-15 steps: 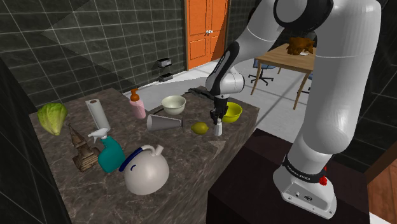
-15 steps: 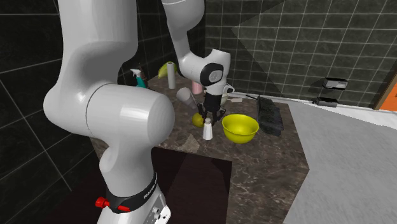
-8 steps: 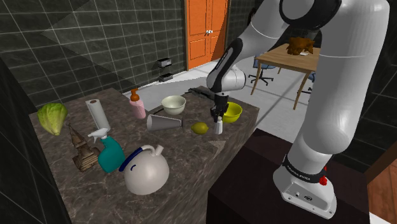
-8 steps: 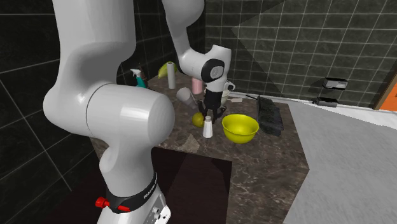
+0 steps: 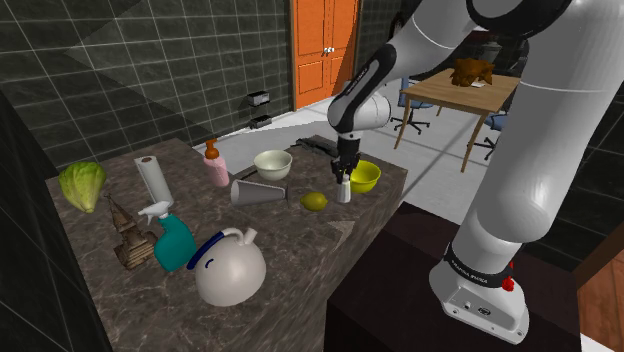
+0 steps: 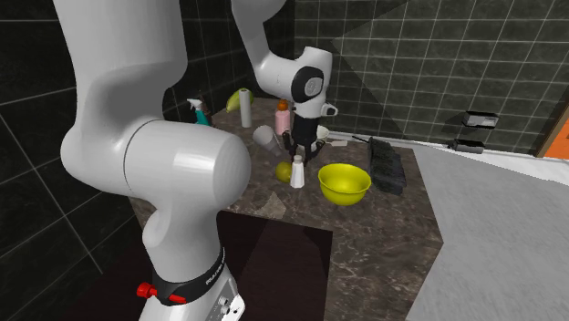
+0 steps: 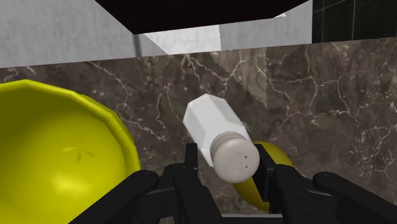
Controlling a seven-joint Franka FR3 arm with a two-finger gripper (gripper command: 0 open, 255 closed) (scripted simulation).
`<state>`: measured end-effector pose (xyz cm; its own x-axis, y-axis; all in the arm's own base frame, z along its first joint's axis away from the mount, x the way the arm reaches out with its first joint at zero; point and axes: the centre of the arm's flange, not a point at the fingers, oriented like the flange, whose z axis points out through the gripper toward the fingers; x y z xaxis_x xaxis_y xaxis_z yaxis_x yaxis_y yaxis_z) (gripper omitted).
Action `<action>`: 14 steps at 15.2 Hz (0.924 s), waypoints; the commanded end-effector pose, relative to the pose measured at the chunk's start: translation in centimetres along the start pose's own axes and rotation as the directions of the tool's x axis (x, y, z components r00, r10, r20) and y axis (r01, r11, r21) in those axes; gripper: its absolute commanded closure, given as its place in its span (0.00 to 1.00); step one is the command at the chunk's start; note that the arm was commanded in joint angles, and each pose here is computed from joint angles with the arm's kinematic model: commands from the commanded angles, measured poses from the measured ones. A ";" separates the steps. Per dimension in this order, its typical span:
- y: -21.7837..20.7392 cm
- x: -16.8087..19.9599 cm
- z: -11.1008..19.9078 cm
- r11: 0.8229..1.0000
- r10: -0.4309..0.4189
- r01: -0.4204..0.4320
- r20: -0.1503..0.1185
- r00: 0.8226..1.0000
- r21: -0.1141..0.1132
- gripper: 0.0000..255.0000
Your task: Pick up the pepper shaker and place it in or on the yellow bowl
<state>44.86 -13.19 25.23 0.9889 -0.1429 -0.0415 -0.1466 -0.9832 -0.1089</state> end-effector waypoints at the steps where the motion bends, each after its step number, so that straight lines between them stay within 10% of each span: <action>1: 0.0 0.1 -1.0 1.000 0.000 0.000 0.000 1.000 0.000 1.00; 14: -0.8 -0.2 -7.9 1.000 0.000 0.000 0.000 1.000 0.000 1.00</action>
<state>45.05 -13.35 32.49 0.9889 -0.1428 -0.0416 -0.1465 -0.9832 -0.1089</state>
